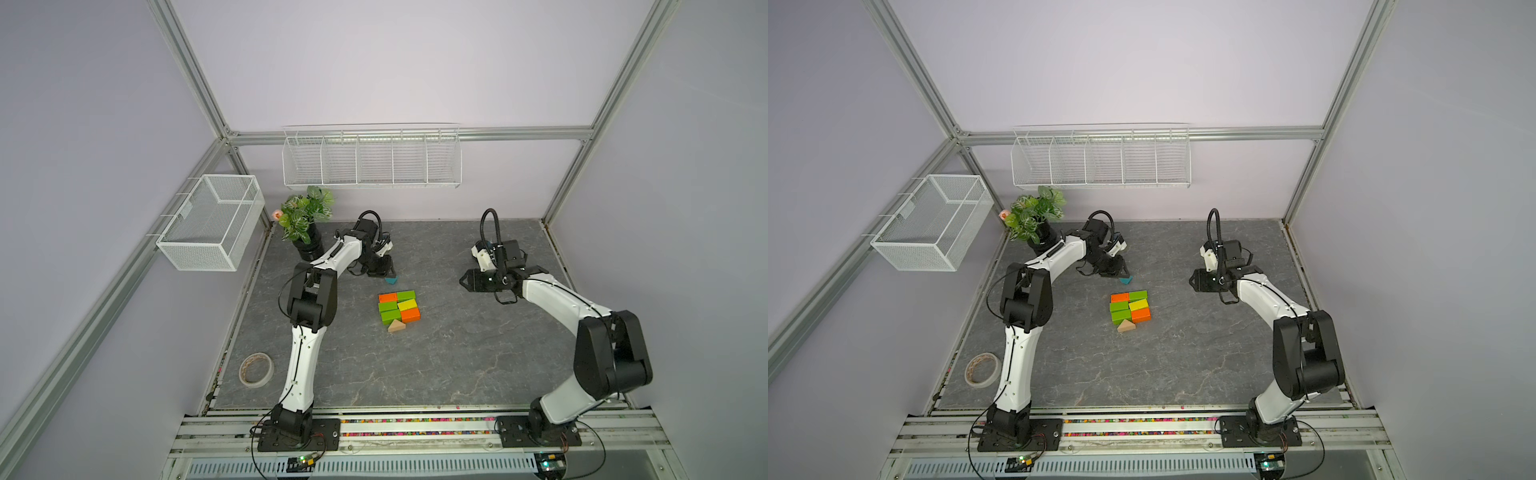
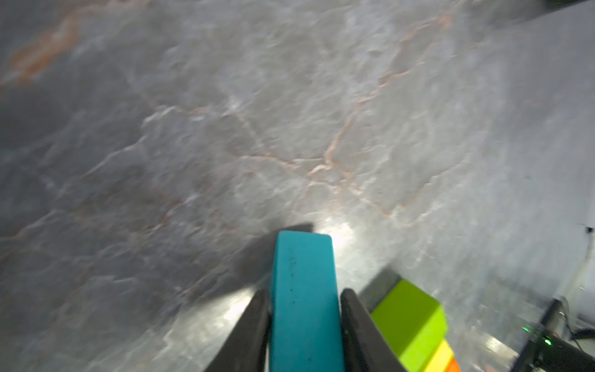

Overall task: Assemble a piece of candy with building blocks
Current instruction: Pick up the building block from the center of the board.

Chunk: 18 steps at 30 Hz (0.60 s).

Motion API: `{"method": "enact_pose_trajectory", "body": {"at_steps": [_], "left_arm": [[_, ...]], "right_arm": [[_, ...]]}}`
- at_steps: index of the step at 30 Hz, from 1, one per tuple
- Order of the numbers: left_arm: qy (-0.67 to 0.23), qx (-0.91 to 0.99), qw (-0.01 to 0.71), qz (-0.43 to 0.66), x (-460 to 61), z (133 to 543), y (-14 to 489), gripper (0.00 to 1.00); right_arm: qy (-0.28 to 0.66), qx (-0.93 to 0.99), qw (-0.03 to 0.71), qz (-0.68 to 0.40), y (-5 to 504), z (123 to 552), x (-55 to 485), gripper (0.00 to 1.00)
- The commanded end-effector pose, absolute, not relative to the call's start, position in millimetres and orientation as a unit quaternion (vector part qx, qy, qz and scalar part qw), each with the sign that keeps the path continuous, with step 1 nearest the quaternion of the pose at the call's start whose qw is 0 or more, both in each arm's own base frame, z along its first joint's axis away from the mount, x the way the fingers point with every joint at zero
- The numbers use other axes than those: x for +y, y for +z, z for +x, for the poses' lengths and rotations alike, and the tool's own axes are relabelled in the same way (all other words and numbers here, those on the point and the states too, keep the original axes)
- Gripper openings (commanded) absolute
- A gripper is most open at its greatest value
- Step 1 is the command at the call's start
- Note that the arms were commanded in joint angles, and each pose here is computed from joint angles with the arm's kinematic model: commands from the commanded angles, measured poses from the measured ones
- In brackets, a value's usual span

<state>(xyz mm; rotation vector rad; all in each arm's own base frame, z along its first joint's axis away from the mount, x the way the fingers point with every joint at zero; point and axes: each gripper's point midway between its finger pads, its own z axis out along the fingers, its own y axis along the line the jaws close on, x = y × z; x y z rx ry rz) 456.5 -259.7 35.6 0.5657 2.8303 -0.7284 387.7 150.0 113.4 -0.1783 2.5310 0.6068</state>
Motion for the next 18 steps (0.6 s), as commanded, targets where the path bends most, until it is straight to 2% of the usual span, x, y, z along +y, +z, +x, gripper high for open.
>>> {"method": "enact_pose_trajectory", "body": {"at_steps": [1, 5, 9, 11, 12, 16, 18], "left_arm": [[-0.184, 0.964, 0.043, 0.187, -234.3, 444.4, -0.6, 0.53], [-0.182, 0.964, 0.049, 0.186, -232.6, 446.0, -1.9, 0.52], [-0.198, 0.961, 0.049, 0.187, -238.1, 445.1, -2.1, 0.32], [-0.201, 0.960, 0.049, 0.187, -238.9, 445.2, -3.1, 0.27], [-0.201, 0.960, 0.048, 0.187, -239.1, 444.9, -3.2, 0.27], [-0.209, 0.958, 0.058, 0.190, -241.4, 445.8, 4.6, 0.41], [-0.216, 0.955, 0.070, 0.191, -243.4, 447.6, 10.6, 0.41]], "right_arm": [[0.227, 0.938, 0.251, -0.074, 110.5, 385.1, 153.7, 0.47], [0.231, 0.937, 0.251, -0.078, 111.5, 385.1, 157.0, 0.47], [0.232, 0.937, 0.248, -0.083, 110.4, 384.8, 161.9, 0.46], [0.232, 0.937, 0.246, -0.086, 109.9, 384.8, 164.7, 0.46], [0.231, 0.937, 0.246, -0.087, 109.4, 384.9, 165.3, 0.47], [0.231, 0.938, 0.242, -0.092, 107.6, 383.8, 168.9, 0.46], [0.230, 0.939, 0.239, -0.094, 106.0, 383.3, 170.4, 0.46]]}}
